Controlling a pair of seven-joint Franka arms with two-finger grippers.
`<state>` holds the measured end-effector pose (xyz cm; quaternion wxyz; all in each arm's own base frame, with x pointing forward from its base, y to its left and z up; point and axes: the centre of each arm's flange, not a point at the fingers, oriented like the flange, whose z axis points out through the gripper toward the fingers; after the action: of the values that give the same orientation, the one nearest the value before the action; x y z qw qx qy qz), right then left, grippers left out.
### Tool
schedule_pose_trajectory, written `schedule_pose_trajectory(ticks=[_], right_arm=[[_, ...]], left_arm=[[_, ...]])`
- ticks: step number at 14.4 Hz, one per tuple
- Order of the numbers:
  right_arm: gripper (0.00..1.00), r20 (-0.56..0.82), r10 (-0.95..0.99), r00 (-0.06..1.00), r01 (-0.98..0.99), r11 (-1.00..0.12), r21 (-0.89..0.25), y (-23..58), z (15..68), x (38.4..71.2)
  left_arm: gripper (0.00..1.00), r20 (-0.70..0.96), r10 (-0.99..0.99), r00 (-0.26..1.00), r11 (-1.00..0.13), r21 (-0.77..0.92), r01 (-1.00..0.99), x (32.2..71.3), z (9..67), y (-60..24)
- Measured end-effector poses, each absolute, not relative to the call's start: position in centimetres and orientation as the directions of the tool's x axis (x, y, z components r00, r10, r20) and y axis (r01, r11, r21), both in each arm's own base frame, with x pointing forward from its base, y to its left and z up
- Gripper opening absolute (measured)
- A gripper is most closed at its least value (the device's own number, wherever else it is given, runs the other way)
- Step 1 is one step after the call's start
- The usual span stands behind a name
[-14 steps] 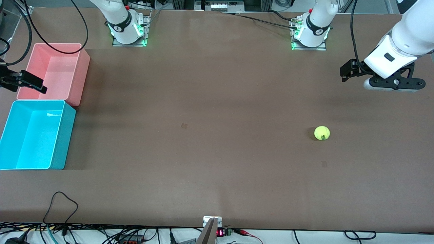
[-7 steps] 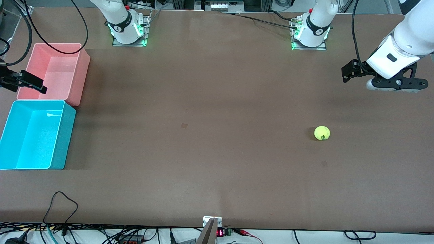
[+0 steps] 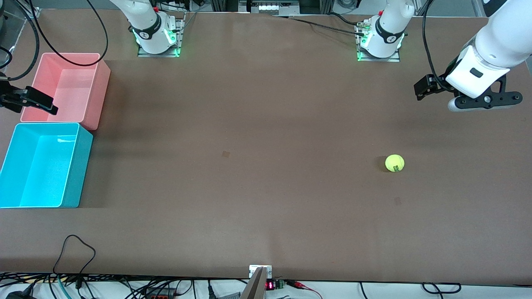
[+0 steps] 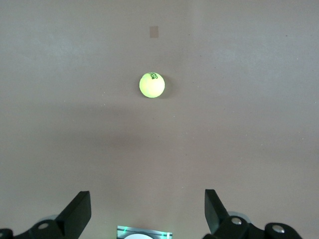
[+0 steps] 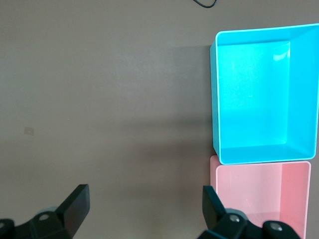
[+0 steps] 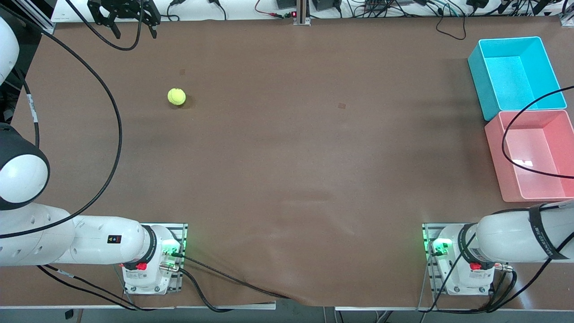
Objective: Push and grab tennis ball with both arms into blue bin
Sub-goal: 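Lower the left gripper beside the yellow-green tennis ball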
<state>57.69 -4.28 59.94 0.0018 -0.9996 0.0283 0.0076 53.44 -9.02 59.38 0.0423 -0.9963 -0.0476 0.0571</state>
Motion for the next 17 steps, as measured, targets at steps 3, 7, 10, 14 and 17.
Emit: schedule_pose_trajectory(ticks=[3, 7, 10, 14, 17], right_arm=[[1.0, -0.018, -0.057, 0.998, -0.057, -0.998, -0.003, -4.3, 59.8, 57.7], [1.0, -0.02, -0.057, 0.998, -0.057, -0.998, -0.003, -4.3, 59.7, 57.8], [1.0, -0.021, -0.057, 0.998, -0.057, -0.998, -0.003, -4.3, 59.6, 57.8], [1.0, -0.022, -0.057, 0.998, -0.057, -0.998, -0.003, -4.3, 59.6, 57.9], [1.0, -0.024, -0.057, 0.998, -0.057, -0.998, -0.003, -4.3, 59.5, 57.9]], left_arm=[[1.0, -0.11, 0.113, 0.987, -0.99, -0.092, 0.103, 53.4, 59.4, -9.0], [0.61, -0.115, 0.08, 0.99, -0.994, -0.088, 0.07, 53.4, 59.6, -9.0], [0.33, -0.139, 0.079, 0.987, -0.993, -0.094, 0.067, 53.1, 59.6, -8.8], [0.01, -0.148, 0.034, 0.988, -0.996, -0.087, 0.021, 53.0, 60.0, -8.4], [0.01, -0.152, -0.026, 0.988, -0.996, -0.076, -0.038, 53.1, 60.1, -7.9]])
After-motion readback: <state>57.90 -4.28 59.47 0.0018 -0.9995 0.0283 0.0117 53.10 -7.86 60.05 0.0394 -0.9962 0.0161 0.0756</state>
